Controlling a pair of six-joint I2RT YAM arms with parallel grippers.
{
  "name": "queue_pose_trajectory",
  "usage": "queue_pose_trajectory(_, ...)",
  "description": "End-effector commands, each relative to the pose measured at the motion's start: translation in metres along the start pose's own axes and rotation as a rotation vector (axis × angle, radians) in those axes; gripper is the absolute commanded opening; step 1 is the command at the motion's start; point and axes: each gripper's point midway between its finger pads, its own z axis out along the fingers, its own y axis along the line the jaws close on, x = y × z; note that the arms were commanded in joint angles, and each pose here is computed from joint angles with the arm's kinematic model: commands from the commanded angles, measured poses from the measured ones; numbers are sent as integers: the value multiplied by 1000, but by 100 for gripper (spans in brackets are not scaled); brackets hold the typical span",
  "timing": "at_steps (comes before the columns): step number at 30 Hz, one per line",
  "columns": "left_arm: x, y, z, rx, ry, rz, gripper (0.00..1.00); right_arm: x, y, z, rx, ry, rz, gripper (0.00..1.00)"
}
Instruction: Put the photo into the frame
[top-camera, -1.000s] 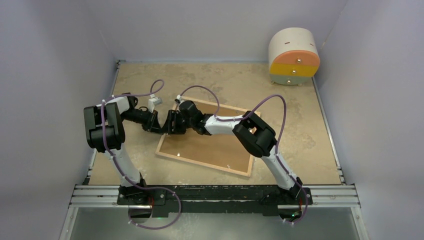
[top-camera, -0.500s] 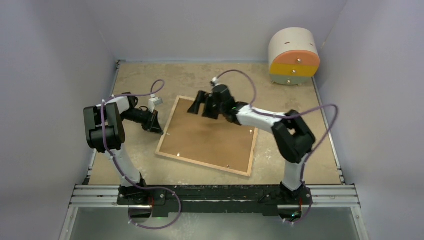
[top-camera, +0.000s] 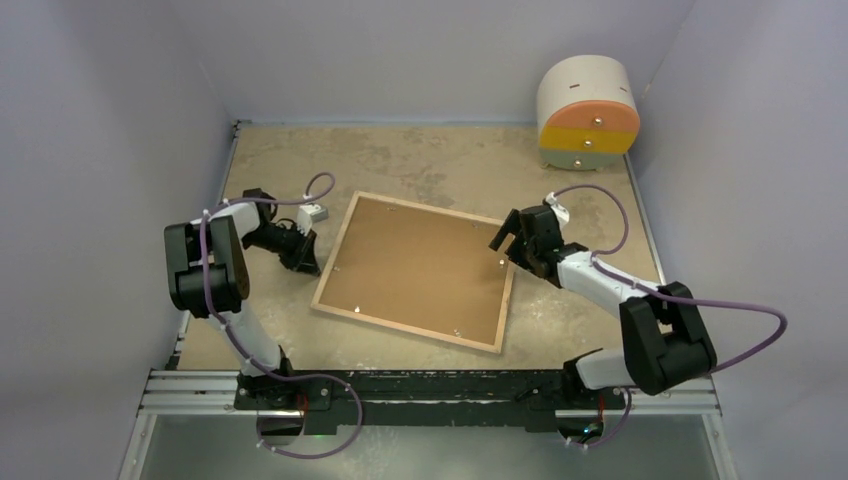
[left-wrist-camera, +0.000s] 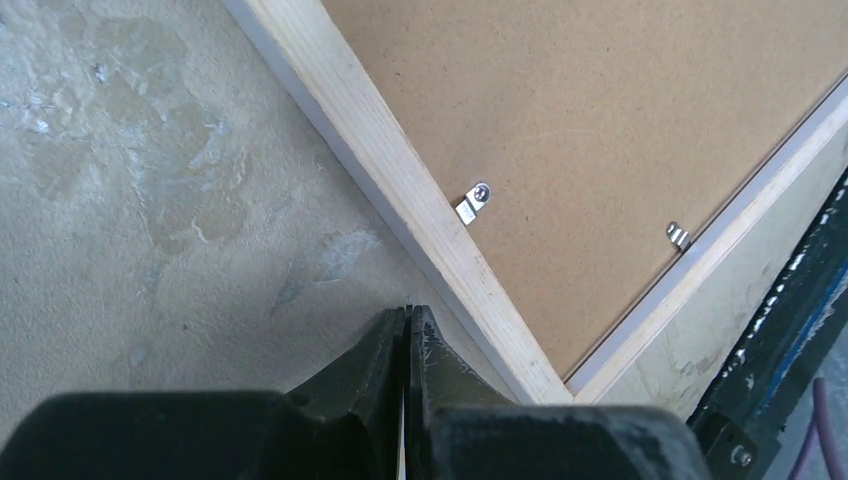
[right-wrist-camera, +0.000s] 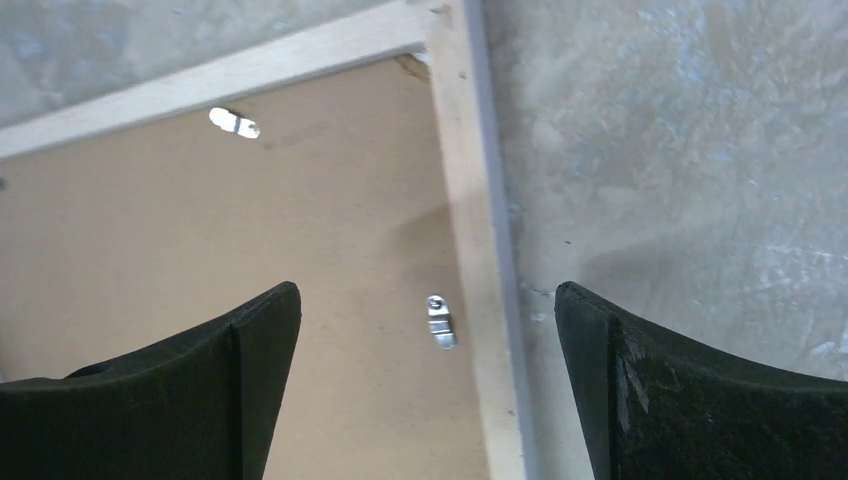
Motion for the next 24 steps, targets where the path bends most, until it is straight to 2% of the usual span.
queue_pose_trajectory(1,19,7,6,-71,98,111,1,0,-12,7,41,-15,14,99)
queue_pose_trajectory(8,23,-17,24,-43,161,193,1,6,17,30,-55,47,10,97)
queue_pose_trajectory(12,19,-35,34,-21,189,240,1,12,60,56,-146,121,-62,94)
queue_pose_trajectory(17,6,-72,44,53,187,320,1,31,137,91,-243,212,-176,94)
queue_pose_trajectory(20,7,-95,52,115,214,361,2,32,173,104,-288,226,-213,95)
queue_pose_trajectory(24,6,-134,60,222,234,451,8,25,213,116,-384,241,-239,97)
